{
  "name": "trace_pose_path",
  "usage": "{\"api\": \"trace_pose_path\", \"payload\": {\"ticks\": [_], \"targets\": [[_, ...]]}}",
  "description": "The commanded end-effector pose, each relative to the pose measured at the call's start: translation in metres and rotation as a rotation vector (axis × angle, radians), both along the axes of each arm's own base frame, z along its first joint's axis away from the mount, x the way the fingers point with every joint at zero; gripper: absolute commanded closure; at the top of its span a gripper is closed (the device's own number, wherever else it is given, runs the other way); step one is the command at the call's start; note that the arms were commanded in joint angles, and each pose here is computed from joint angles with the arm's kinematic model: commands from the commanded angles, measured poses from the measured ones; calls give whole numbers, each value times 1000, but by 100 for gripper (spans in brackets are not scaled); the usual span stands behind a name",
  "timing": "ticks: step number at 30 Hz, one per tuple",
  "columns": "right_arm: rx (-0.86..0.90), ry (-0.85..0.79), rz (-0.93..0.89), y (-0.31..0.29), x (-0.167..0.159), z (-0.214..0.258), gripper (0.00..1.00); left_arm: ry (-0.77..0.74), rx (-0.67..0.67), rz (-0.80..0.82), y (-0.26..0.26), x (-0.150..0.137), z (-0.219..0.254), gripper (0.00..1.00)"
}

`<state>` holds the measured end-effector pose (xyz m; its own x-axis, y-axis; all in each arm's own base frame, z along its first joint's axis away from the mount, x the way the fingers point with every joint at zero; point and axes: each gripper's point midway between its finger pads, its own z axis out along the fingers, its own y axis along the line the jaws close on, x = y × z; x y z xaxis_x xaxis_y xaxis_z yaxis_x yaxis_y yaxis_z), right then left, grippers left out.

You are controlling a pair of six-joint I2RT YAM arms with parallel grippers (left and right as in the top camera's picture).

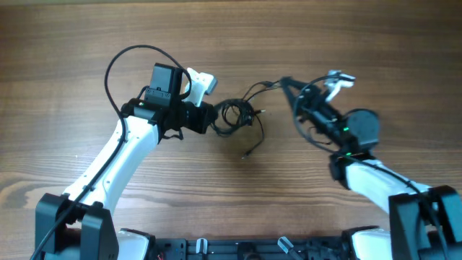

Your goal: Untangle cables

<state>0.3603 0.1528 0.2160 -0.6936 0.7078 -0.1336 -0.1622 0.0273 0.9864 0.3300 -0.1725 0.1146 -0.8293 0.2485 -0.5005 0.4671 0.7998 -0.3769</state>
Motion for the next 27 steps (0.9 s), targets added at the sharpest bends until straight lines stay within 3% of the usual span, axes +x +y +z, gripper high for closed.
{"api": "trace_pose_path", "payload": {"ticks": [1,3,5,9,10,14,15,16,18,21,23,27], "targets": [[-70,-53,128,-14,-13,-2,95,-18,99,107,18,14,-10,96],[-71,-22,120,-26,-12,-8,96,-21,106,126,20,16,-10,96],[-38,63,117,-36,-11,-17,96,-21,165,260,38,26,-13,96],[-4,211,130,-41,-13,-39,96,-46,310,777,107,45,-12,96],[-9,260,131,-41,-14,-51,95,-42,288,907,119,47,-10,96],[-22,395,139,-39,-22,-80,94,4,190,1030,120,48,-10,96],[-29,431,147,-37,-26,-89,94,13,162,1010,114,50,-10,96],[-45,458,157,-35,-30,-97,88,27,121,955,102,52,-9,96],[-80,470,179,-30,-36,-106,67,34,56,772,73,54,-5,96],[-136,475,192,-24,-42,-117,46,1,-20,437,31,47,4,96],[-170,462,206,-20,-45,-122,32,-25,-16,347,24,44,6,96],[-202,433,260,-3,-52,-122,23,-37,-48,227,10,37,9,96]]}}
